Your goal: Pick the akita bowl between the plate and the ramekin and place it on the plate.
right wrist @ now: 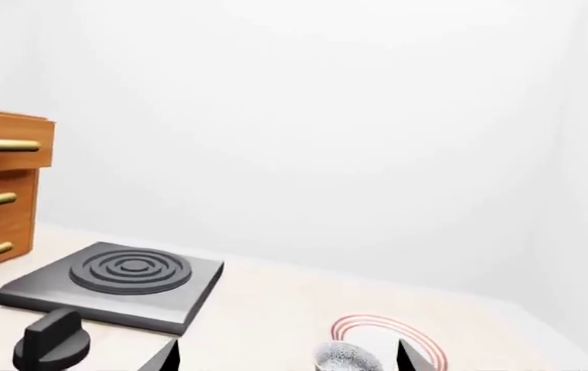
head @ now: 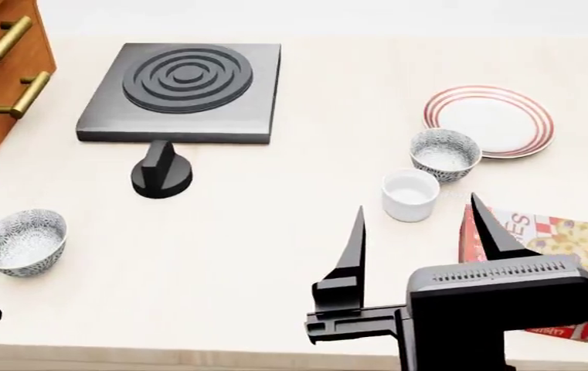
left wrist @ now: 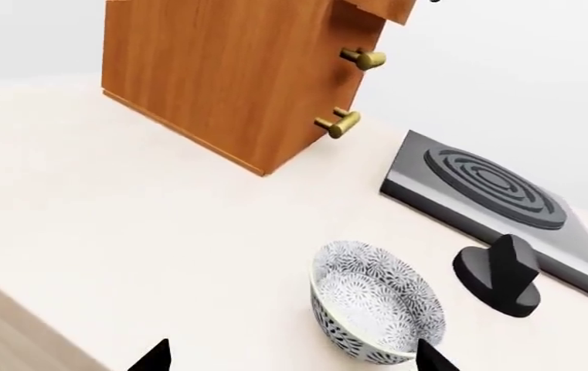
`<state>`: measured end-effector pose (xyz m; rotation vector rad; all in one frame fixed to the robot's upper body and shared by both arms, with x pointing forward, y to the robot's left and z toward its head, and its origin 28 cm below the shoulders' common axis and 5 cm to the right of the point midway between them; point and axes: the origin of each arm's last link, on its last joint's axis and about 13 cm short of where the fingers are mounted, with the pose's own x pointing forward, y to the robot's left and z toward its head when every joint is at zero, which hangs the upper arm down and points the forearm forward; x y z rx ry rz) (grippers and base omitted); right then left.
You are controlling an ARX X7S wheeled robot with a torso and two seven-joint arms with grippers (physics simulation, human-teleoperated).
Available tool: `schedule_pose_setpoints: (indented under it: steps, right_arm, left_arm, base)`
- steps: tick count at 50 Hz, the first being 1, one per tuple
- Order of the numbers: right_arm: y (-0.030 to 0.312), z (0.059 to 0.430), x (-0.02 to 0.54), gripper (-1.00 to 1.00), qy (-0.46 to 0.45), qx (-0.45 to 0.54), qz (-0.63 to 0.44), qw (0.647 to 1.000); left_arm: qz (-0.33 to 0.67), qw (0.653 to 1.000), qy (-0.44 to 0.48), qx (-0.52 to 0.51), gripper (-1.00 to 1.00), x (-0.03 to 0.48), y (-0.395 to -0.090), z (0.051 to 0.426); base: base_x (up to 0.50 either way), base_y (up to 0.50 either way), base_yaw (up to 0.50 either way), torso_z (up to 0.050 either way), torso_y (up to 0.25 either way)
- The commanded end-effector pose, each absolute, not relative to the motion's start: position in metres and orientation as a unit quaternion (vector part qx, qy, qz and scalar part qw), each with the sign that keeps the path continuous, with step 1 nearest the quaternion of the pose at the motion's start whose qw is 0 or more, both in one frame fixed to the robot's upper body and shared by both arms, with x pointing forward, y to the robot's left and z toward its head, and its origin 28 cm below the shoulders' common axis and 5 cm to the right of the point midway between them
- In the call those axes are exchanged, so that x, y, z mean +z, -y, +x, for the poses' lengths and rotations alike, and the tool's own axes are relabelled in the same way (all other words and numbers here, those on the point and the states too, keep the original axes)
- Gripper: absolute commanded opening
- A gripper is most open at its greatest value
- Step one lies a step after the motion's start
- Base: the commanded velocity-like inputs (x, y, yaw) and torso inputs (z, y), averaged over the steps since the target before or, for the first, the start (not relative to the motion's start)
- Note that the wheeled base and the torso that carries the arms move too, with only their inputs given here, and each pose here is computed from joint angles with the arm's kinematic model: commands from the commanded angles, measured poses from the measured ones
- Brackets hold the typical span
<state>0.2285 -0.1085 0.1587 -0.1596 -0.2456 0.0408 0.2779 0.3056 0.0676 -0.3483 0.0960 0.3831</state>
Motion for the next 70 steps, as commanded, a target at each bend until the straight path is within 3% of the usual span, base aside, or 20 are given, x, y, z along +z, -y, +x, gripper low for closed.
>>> schedule_pose_setpoints:
  steps: [1, 43, 70]
  right_arm:
    - [0.1092, 0.2295, 0.1571, 1.00, 0.120, 0.019, -0.077, 0.990]
    - [0.1101, 0.2283, 0.1586, 1.00, 0.126, 0.019, -0.068, 0.989]
    - [0.1080, 0.2299, 0.1553, 1.00, 0.112, 0.033, -0.073, 0.990]
  left_arm:
    - [-0.170, 0.966, -0.046, 0.188, 1.00, 0.0674, -0.3055, 0.2778]
    - [-0.170, 0.967, -0.045, 0.186, 1.00, 0.0681, -0.3049, 0.2768]
    - [-0.170, 0.967, -0.045, 0.187, 1.00, 0.0676, -0.3048, 0.2768]
  base:
    - [0.00, -0.26, 0.00, 0.000, 0.000]
    - [0.00, -0.25, 0.00, 0.000, 0.000]
    - [0.14, 0.00, 0.00, 0.000, 0.000]
